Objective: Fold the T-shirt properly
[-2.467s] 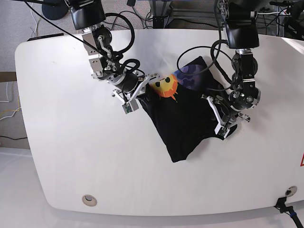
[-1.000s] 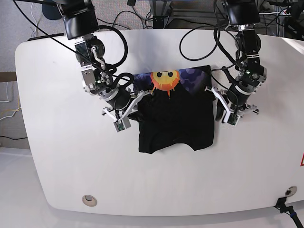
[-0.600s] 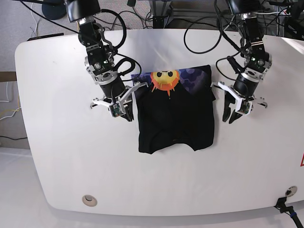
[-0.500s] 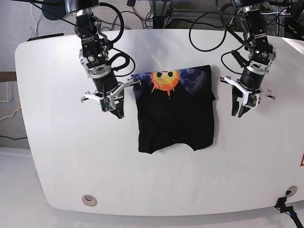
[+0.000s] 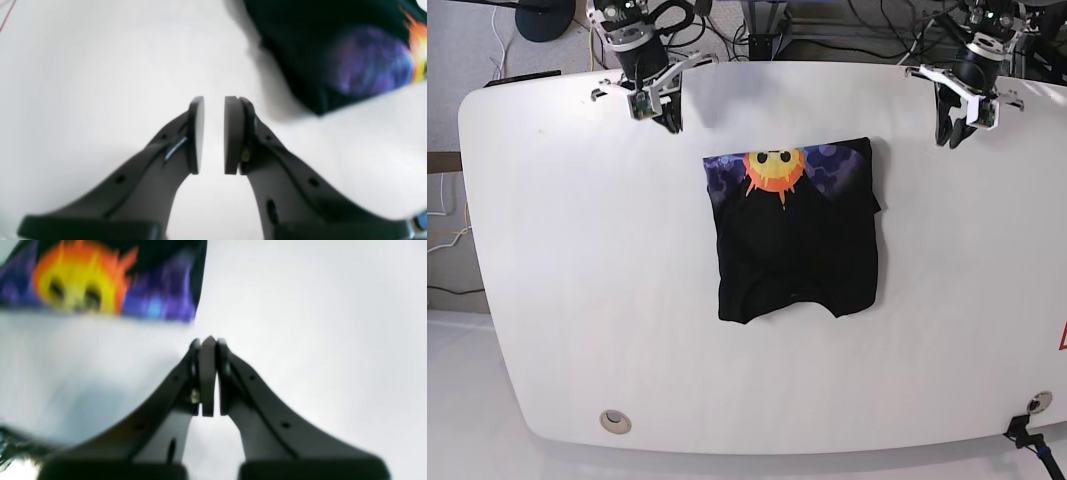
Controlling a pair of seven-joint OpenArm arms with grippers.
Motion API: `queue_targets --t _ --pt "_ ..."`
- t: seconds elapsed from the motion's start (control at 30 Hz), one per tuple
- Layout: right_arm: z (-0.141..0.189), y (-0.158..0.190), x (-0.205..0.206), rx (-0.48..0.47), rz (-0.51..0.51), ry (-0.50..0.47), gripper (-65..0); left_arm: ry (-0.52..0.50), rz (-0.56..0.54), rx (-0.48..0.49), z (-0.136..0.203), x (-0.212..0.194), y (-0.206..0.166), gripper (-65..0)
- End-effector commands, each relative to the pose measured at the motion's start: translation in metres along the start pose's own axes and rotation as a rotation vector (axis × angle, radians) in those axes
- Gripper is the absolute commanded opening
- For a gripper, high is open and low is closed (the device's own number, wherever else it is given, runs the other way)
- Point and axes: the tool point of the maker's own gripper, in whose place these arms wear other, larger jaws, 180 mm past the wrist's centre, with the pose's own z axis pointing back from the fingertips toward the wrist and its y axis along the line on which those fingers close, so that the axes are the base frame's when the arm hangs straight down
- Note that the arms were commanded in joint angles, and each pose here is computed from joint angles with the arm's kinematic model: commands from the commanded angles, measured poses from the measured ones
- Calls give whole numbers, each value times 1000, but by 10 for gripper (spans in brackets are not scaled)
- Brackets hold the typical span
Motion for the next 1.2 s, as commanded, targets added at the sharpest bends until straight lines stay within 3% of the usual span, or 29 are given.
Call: queue_targets --t 0.0,0.37,0.63,0.87,1.03,1.17 --pt "13 3 7 3 -7 -60 -650 -38 10 13 11 9 6 -566" --pt "104 31 -75 22 -90 172 -650 187 92 48 85 -54 12 -566" --pt "160 47 -113 32 -132 344 -650 359 173 -51 129 -96 -34 -566" --pt "182 46 -180 18 -138 513 -650 499 292 -78 147 -154 -62 -566" --pt "178 37 -224 -1 -128 589 -650 604 242 -129 140 -197 -82 -566" --pt "168 25 -258 -21 -116 638 -650 656 278 -118 135 -226 -84 -566"
